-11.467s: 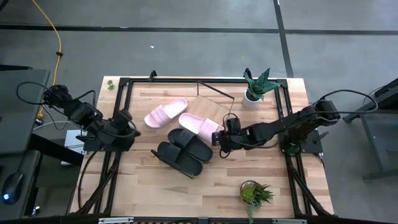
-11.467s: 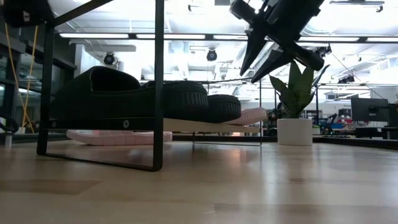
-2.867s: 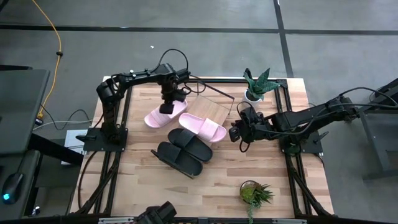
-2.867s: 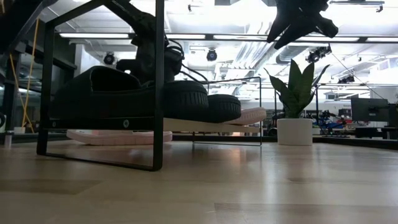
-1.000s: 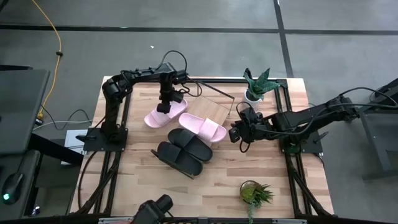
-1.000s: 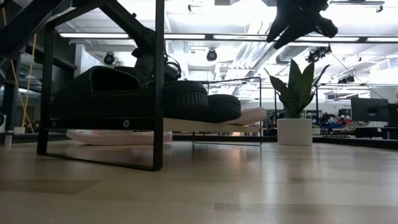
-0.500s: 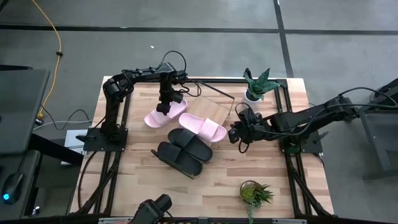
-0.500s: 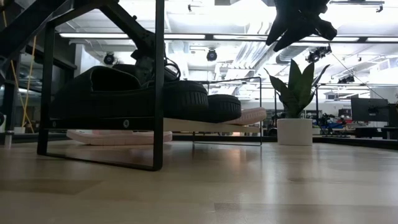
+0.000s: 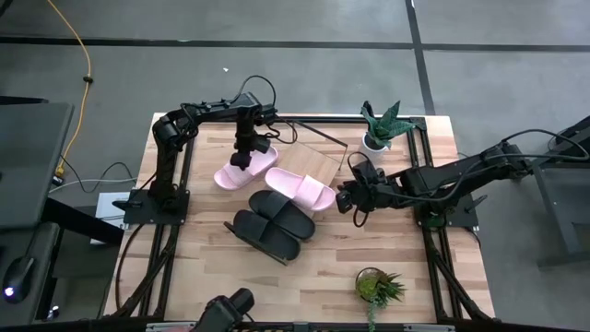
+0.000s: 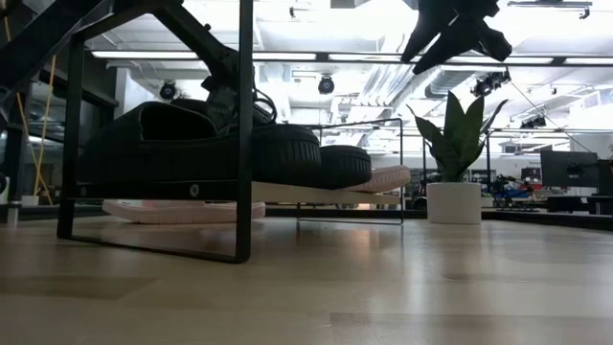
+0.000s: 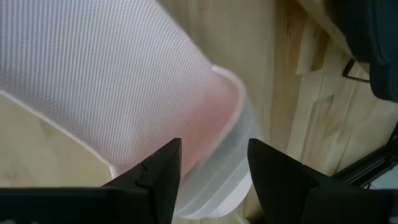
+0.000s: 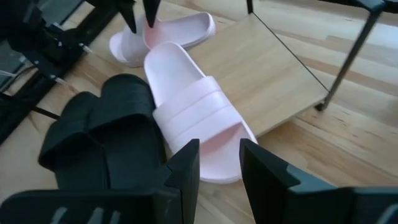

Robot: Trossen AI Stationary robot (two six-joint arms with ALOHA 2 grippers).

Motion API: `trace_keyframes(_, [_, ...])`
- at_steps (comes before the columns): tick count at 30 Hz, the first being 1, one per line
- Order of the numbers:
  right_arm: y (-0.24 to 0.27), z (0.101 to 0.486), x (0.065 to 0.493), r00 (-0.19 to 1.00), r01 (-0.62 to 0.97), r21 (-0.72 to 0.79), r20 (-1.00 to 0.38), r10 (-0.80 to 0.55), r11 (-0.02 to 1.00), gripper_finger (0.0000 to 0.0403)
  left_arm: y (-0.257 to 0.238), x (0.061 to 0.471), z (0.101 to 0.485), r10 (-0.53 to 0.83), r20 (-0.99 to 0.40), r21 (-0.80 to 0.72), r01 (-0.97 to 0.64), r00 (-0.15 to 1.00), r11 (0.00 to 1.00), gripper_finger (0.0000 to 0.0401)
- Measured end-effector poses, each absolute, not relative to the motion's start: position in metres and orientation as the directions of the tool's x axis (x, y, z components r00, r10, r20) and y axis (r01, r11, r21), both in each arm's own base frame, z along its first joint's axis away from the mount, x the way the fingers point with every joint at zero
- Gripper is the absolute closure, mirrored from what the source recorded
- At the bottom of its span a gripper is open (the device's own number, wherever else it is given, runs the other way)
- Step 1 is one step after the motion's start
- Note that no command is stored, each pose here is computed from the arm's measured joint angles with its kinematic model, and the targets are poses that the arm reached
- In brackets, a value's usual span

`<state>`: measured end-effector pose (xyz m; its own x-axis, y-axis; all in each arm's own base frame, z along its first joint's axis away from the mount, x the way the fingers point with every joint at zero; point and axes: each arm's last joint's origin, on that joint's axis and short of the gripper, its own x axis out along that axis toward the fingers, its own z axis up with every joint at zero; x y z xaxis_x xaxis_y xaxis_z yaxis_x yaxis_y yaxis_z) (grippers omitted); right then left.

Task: Pick and place slides into the shelf
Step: Put the pink slipper on the shelf

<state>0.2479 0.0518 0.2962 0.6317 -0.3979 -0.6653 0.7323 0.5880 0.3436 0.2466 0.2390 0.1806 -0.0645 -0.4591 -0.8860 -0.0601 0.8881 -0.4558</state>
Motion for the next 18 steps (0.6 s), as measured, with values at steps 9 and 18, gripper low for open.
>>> trace_keyframes(9, [0.0527, 0.2999, 0.2521, 0.669, 0.701, 0.357, -0.629, -0.396, 0.618, 0.0298, 0.2377, 0.2456, 0.1812, -0.469, -0.880, -0.465, -0.070, -0.078, 0.883, 0.0229])
trace_keyframes(18, [0.0527, 0.2999, 0.2521, 0.669, 0.701, 0.359, -0.629, -0.396, 0.616, 0.0298, 0.2379, 0.2458, 0.1812, -0.467, -0.881, -0.462, -0.073, -0.076, 0.884, 0.0229])
